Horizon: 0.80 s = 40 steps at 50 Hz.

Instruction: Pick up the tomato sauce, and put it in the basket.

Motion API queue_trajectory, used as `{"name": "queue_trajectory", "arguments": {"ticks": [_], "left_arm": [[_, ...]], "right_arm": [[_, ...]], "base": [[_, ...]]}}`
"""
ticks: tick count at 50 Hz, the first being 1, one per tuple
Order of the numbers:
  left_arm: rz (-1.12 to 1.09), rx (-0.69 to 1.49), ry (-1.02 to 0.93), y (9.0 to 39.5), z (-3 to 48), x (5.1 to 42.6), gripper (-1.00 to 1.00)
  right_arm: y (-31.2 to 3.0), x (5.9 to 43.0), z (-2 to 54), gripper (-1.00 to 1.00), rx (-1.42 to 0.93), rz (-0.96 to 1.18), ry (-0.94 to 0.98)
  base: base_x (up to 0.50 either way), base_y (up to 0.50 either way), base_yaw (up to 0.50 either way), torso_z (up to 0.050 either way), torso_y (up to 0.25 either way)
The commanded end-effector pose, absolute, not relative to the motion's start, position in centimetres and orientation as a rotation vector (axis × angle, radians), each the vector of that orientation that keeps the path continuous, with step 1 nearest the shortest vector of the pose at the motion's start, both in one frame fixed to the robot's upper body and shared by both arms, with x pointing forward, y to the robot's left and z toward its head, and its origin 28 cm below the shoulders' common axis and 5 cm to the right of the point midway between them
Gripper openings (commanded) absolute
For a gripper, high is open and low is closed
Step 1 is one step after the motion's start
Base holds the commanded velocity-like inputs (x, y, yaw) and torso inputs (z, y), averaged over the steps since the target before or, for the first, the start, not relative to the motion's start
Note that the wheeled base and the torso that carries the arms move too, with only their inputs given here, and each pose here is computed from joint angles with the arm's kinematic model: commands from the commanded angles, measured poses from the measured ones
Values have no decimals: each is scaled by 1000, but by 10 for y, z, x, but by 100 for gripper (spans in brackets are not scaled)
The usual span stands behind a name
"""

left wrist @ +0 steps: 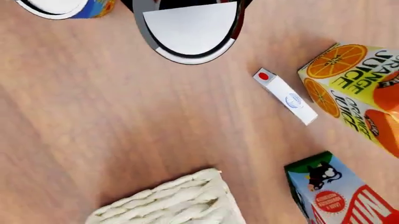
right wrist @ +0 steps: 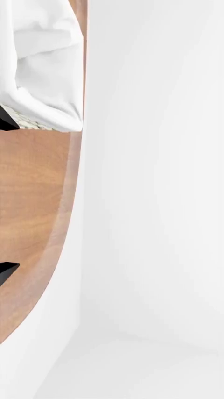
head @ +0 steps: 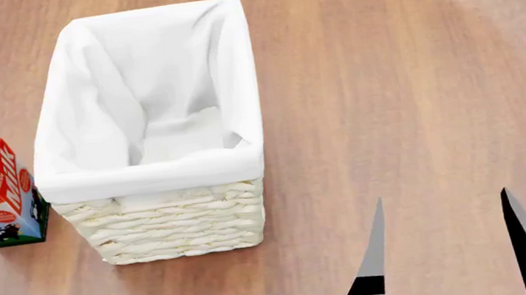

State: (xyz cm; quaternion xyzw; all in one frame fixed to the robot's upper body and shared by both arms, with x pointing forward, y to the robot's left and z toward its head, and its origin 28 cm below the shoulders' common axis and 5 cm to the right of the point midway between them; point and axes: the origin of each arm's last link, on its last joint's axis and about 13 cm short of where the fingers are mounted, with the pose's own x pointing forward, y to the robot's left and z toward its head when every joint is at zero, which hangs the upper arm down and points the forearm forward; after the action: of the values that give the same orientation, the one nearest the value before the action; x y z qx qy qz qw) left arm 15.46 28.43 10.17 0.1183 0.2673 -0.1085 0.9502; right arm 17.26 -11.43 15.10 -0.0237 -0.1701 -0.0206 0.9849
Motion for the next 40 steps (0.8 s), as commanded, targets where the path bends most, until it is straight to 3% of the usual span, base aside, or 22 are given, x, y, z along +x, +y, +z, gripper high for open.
{"name": "queue_trajectory", "arguments": {"ticks": [1, 40], "left_arm": [[-208, 204, 335, 279, 150, 170, -100], [-267, 146, 28, 250, 268, 220, -100]], "right_arm": [[-115, 173, 153, 100, -45, -32, -359], [-115, 174, 152, 100, -43, -28, -356]], "base": [[0, 0, 0, 0, 0], [0, 0, 0, 0, 0]]}}
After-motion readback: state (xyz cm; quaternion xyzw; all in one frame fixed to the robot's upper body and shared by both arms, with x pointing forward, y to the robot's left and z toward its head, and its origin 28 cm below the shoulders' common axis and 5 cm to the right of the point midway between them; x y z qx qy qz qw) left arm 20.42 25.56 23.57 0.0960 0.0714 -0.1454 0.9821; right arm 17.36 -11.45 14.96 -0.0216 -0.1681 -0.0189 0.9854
